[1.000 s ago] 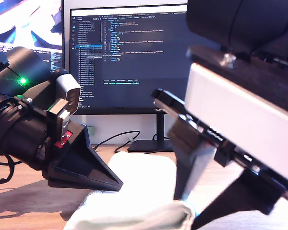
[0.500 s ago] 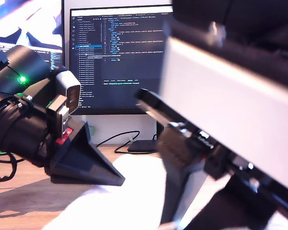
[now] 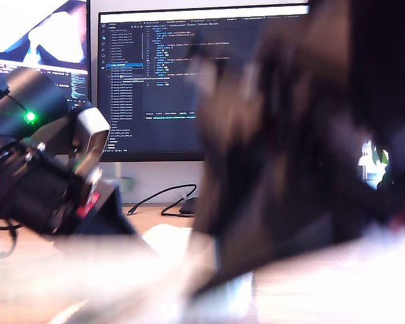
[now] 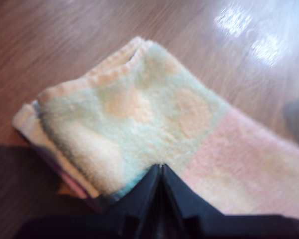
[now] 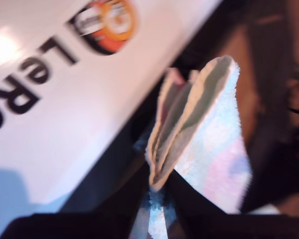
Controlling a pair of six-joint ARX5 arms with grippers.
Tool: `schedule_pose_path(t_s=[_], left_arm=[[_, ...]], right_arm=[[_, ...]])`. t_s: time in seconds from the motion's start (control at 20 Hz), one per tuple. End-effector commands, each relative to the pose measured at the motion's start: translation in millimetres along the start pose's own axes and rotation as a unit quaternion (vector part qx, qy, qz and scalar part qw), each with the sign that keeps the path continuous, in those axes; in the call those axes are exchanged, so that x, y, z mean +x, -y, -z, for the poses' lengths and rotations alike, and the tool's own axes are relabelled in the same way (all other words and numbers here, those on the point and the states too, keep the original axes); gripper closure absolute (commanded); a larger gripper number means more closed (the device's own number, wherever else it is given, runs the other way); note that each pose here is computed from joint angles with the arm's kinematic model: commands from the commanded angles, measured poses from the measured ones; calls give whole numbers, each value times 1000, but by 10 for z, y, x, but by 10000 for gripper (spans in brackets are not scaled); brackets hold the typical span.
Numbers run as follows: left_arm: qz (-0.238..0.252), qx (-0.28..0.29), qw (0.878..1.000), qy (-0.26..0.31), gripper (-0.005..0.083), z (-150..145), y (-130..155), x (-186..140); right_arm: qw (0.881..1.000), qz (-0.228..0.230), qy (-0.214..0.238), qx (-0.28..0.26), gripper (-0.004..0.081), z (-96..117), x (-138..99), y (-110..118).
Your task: Fold the tea towel to a neat square and place it to the right
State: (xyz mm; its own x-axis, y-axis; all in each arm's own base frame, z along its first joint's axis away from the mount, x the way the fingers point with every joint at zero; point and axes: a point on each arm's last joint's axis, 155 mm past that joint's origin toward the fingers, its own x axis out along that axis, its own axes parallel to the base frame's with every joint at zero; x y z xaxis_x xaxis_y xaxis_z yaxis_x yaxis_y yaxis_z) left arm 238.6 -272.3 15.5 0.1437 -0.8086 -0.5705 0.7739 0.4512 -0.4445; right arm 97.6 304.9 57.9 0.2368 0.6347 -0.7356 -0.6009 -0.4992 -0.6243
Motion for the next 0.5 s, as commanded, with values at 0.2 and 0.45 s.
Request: schedule_pose_path(t_s=[0.2, 0.45], left_arm=[[-14, -1, 999, -42, 793, 275, -57, -4], [-12, -5, 998, -57, 793, 357, -45, -10]], right_arm=[[998, 38, -1, 56, 783, 21, -182, 132], [987, 75, -34, 139, 783, 278, -232, 378]])
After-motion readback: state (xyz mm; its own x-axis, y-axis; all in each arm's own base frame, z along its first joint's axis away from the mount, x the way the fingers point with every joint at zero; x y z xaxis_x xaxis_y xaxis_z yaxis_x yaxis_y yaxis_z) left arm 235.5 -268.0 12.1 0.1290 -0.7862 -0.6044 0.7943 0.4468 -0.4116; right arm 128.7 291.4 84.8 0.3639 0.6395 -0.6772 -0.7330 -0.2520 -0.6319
